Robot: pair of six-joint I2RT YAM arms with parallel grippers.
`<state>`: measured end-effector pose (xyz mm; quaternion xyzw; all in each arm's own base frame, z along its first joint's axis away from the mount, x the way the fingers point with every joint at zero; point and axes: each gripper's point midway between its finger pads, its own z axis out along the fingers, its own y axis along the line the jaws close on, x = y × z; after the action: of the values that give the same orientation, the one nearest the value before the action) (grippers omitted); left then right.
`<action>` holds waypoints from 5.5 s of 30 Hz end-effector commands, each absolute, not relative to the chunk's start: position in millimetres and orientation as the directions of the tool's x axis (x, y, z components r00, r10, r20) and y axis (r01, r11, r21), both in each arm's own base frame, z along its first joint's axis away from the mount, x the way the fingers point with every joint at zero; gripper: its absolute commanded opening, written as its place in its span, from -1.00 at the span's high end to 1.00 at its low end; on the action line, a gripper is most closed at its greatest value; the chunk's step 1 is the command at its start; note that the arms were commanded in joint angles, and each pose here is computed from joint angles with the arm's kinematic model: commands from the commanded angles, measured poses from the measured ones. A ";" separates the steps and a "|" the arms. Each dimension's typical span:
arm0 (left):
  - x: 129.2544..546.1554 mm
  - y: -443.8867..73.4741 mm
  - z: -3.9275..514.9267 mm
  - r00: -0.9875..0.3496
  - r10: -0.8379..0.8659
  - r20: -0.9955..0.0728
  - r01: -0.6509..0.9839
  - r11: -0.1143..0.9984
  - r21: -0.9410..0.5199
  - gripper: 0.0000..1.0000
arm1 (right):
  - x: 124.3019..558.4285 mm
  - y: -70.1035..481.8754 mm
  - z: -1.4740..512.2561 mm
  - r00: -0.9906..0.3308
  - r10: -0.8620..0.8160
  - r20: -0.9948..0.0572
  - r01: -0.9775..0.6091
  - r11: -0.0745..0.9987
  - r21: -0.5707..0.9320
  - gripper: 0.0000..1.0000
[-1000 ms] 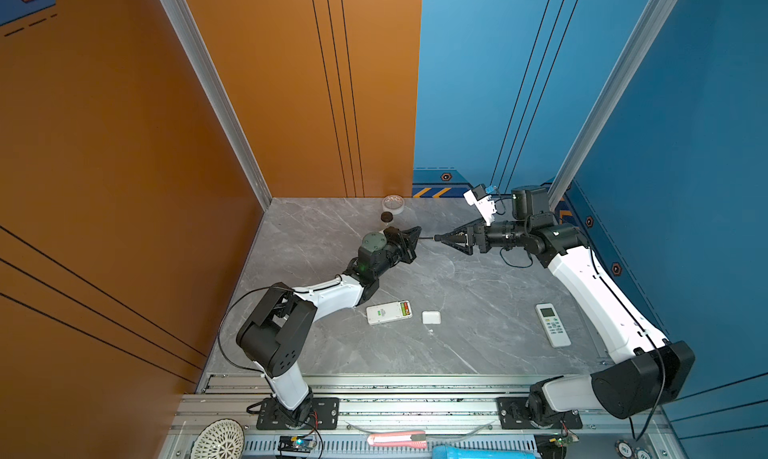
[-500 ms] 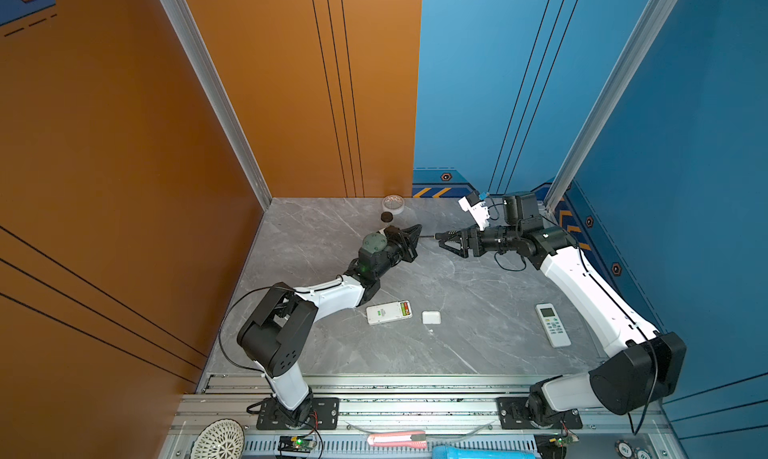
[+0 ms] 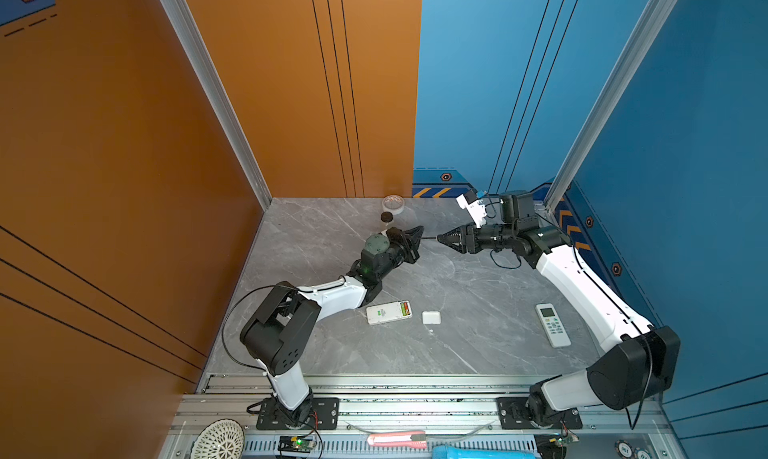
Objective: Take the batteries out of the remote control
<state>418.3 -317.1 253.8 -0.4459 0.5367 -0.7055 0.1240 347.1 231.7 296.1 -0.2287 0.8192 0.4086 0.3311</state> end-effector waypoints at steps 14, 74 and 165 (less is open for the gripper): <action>423.3 -303.0 265.6 -0.627 -0.624 0.466 -0.280 -0.378 -0.882 -0.34 | 342.3 218.5 287.3 -0.726 -0.105 -0.679 -0.572 0.641 0.512 1.00; 258.5 -172.8 20.1 -0.436 0.858 -0.271 0.858 0.487 0.164 -0.32 | 193.1 280.4 165.5 -0.853 -0.311 -0.419 -0.432 0.871 0.233 1.00; 262.7 -177.2 31.0 -0.333 0.900 -0.280 0.835 0.420 0.355 0.36 | 232.3 293.4 144.8 -0.827 -0.378 -0.415 -0.460 0.880 0.115 1.00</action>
<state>260.8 -181.0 30.9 0.5359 0.8122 0.0671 0.2206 224.4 293.2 129.3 -0.2313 0.9537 0.0965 0.1663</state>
